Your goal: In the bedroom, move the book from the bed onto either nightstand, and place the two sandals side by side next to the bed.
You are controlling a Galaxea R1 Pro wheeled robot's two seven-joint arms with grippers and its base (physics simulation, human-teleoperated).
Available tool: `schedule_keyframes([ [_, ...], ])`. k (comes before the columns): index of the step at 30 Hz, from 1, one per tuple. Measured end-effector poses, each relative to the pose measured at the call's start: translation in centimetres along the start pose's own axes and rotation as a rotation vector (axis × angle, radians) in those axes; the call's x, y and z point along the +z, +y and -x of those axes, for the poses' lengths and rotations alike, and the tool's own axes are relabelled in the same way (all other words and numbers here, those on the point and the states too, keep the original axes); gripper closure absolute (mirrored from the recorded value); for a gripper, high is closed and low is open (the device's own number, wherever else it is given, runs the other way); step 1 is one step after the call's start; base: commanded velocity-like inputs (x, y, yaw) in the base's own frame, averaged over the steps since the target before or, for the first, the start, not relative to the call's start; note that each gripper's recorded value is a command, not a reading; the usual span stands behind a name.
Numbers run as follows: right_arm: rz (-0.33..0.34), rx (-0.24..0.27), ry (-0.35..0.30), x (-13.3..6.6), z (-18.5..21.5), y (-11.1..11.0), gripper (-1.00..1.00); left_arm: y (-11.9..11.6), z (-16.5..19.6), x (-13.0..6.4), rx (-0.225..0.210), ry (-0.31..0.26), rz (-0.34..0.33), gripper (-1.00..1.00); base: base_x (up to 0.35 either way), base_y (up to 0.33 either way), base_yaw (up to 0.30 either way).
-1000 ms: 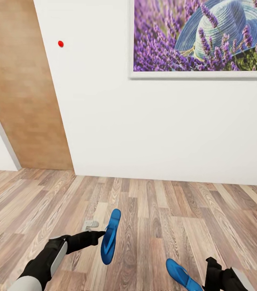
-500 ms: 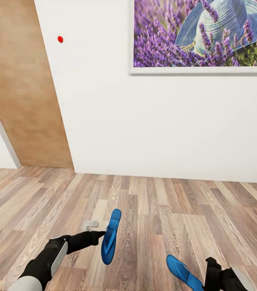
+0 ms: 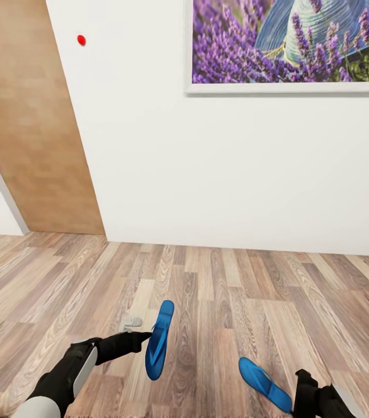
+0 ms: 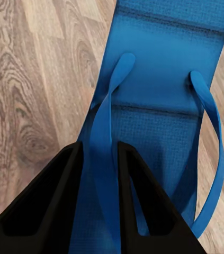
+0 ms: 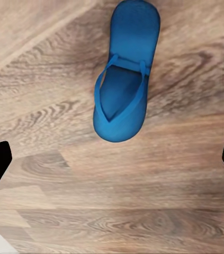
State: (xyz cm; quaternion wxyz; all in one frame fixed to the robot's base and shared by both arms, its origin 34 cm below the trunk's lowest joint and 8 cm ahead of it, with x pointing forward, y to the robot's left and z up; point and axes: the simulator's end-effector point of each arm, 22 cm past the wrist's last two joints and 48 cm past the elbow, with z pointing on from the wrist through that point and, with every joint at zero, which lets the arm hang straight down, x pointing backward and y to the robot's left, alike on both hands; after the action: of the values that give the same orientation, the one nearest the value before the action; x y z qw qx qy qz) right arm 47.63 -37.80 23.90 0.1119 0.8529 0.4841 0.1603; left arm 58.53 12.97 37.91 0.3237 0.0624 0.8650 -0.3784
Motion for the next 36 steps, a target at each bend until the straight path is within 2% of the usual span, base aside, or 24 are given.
schedule_keyframes([
  [20,-0.067,-0.003,-0.039,2.1,1.6,-2.9,-1.0,2.3,-4.2,1.5,-0.068,0.068,0.013,1.0,0.0,0.0,0.0],
  [36,-0.068,-0.002,-0.039,2.1,1.5,-2.9,-1.0,2.3,-4.3,1.5,-0.071,0.071,0.014,1.0,0.0,0.0,0.0],
])
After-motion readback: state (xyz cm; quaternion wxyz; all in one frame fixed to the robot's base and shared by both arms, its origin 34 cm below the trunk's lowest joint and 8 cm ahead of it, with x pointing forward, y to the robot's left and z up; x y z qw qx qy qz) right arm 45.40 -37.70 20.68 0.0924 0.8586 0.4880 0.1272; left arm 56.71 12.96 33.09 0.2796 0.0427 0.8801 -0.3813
